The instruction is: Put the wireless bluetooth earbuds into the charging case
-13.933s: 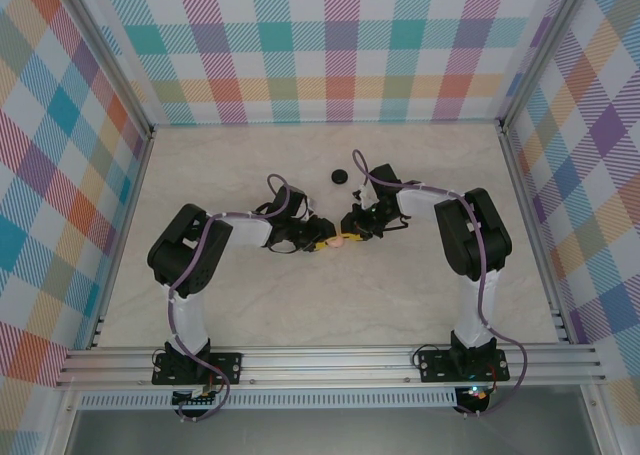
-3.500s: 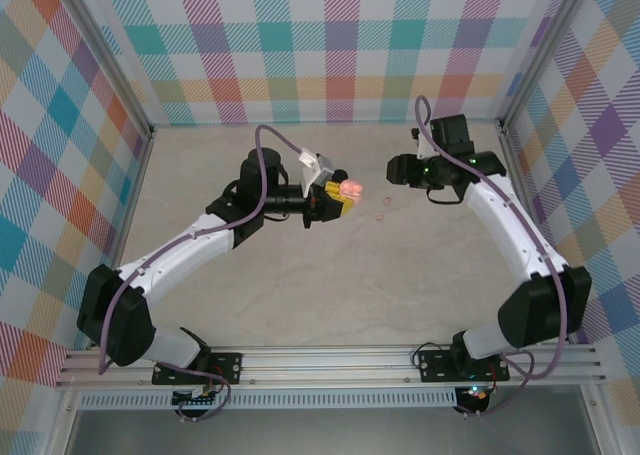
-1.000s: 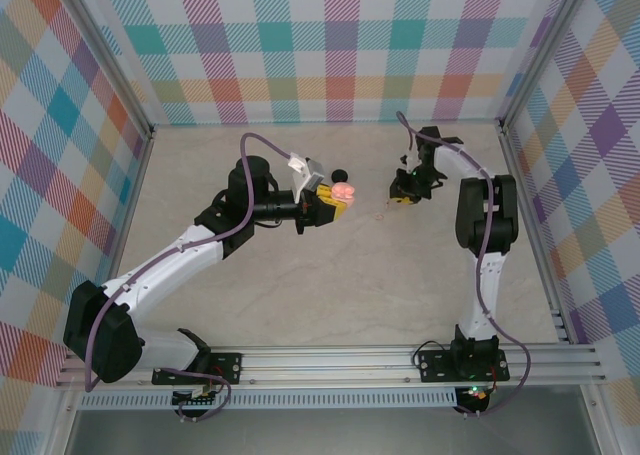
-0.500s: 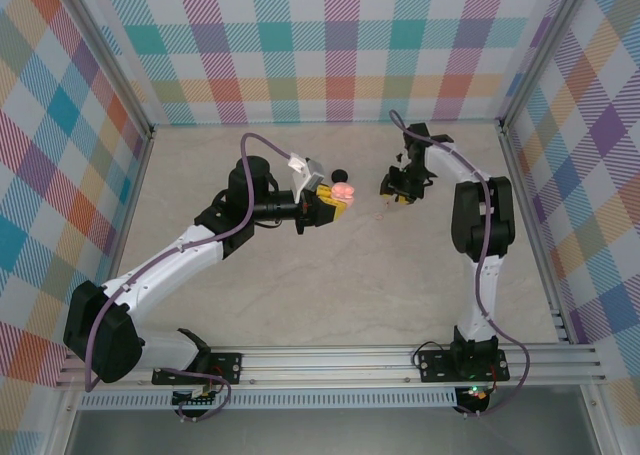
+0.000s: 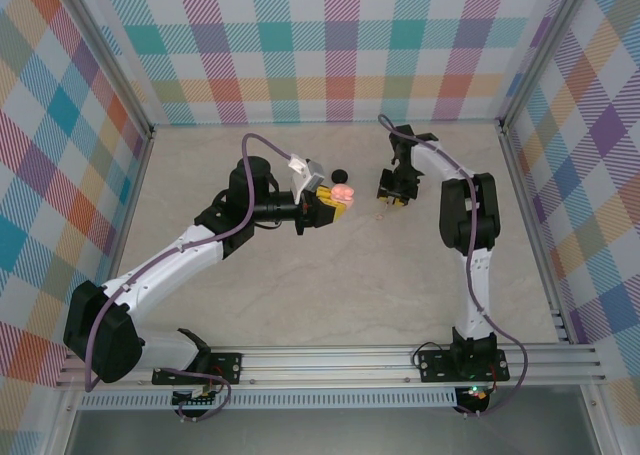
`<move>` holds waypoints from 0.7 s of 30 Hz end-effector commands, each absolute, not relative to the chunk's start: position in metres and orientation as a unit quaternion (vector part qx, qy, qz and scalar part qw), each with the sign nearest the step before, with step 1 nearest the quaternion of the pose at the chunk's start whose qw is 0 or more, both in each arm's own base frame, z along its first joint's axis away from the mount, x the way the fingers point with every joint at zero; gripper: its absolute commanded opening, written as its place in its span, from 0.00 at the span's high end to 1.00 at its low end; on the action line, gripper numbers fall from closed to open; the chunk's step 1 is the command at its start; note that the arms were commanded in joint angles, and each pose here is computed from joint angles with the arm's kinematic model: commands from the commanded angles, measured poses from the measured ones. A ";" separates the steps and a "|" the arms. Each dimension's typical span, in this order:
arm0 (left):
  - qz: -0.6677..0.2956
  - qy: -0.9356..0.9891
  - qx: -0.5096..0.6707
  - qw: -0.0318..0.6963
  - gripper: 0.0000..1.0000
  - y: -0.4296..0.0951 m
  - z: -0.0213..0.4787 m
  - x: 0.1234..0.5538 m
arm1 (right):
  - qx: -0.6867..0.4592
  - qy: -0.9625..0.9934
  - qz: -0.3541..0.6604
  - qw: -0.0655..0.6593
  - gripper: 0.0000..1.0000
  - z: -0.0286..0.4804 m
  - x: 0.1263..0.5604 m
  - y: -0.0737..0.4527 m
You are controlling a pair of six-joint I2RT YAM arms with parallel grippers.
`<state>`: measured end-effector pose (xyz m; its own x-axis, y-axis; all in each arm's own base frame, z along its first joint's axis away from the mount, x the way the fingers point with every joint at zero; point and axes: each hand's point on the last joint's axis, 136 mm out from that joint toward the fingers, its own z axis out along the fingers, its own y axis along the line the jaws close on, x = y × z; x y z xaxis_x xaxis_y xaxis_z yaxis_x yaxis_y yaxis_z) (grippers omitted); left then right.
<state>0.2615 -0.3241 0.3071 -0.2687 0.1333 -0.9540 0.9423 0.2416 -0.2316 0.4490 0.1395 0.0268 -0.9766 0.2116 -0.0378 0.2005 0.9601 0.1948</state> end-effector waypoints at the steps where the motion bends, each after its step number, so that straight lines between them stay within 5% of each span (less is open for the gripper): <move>1: -0.456 0.639 0.416 0.458 0.90 -0.322 0.322 0.260 | 0.107 0.991 0.076 0.020 0.63 0.026 0.448 0.139; 21: -0.455 0.639 0.418 0.458 0.90 -0.321 0.321 0.259 | 0.082 0.996 0.043 0.008 0.65 0.020 0.447 0.147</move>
<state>0.2615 -0.3241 0.3068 -0.2660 0.1349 -0.9545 0.9431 0.2413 -0.2287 0.4526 0.1476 0.0234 -0.9835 0.1772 -0.0373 0.1715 0.9777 0.1210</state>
